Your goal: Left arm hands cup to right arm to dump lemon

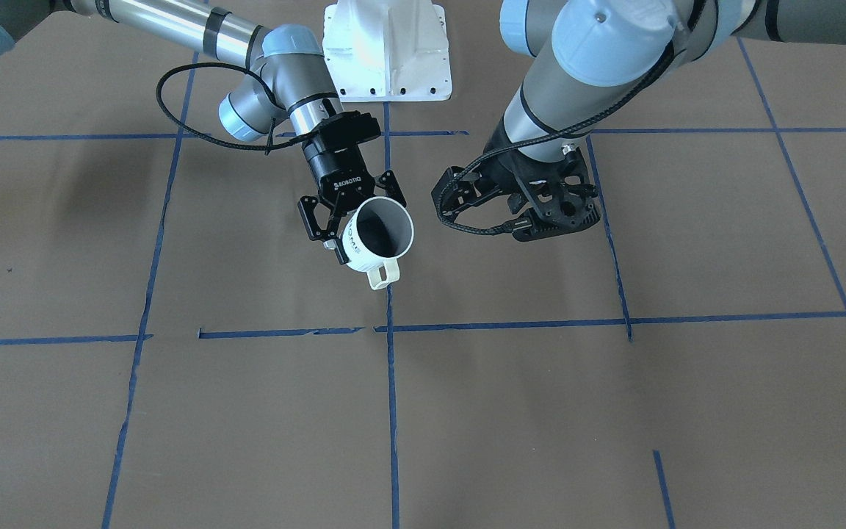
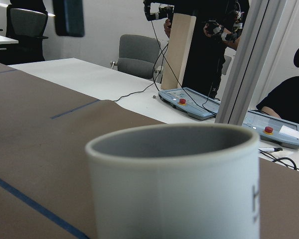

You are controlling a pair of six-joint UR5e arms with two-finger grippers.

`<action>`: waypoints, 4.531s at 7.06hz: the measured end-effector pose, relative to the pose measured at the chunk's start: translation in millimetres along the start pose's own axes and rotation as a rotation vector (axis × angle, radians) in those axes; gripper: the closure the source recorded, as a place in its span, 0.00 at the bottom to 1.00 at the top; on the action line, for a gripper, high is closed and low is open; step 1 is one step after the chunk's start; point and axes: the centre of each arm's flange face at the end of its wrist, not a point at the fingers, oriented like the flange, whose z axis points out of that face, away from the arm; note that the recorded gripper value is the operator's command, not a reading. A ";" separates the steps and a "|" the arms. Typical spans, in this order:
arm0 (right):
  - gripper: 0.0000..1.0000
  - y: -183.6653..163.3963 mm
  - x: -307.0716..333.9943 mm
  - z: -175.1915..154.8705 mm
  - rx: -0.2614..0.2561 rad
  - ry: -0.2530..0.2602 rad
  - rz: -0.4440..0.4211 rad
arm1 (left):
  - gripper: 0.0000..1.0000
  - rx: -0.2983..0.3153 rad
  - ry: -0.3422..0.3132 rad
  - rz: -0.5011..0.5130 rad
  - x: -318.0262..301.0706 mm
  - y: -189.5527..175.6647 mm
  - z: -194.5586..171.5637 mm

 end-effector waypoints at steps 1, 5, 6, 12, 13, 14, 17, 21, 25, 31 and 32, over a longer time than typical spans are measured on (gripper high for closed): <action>0.80 -1.9 -5.6 -2.0 0.004 -0.006 0.007 | 0.11 0.001 0.011 -0.001 3.2 -0.2 2.0; 0.80 -8.1 -13.0 -3.9 0.012 -0.015 0.018 | 0.30 -0.015 0.069 -0.023 20.3 7.3 26.7; 0.80 -8.4 -13.2 -4.0 0.012 -0.015 0.017 | 0.36 -0.022 0.071 -0.017 23.9 12.5 30.5; 0.80 -8.4 -15.5 -6.0 0.011 -0.020 0.015 | 0.66 -0.049 0.071 0.004 34.8 30.5 43.5; 0.80 -7.3 -15.8 -6.4 0.010 -0.020 0.014 | 0.74 -0.052 0.070 0.007 35.5 32.5 45.3; 0.79 -6.1 -16.2 -6.6 0.008 -0.021 0.012 | 0.76 -0.056 0.068 0.009 36.2 34.2 47.6; 0.79 -4.7 -17.3 -7.6 0.006 -0.023 0.009 | 0.76 -0.057 0.071 0.013 38.0 35.3 48.5; 0.17 -5.1 -20.9 -9.5 0.006 -0.030 0.012 | 1.00 -0.059 0.063 0.005 37.3 31.7 53.3; 0.01 -0.3 -27.1 -18.7 0.030 -0.066 0.051 | 1.00 -0.065 0.040 -0.034 37.2 22.8 64.7; 0.12 1.5 -26.7 -22.6 0.038 -0.077 0.068 | 1.00 -0.010 0.005 -0.098 11.5 -44.4 66.1; 0.03 3.6 -22.4 -26.1 0.056 -0.091 0.090 | 1.00 0.014 0.005 -0.105 1.4 -63.3 52.6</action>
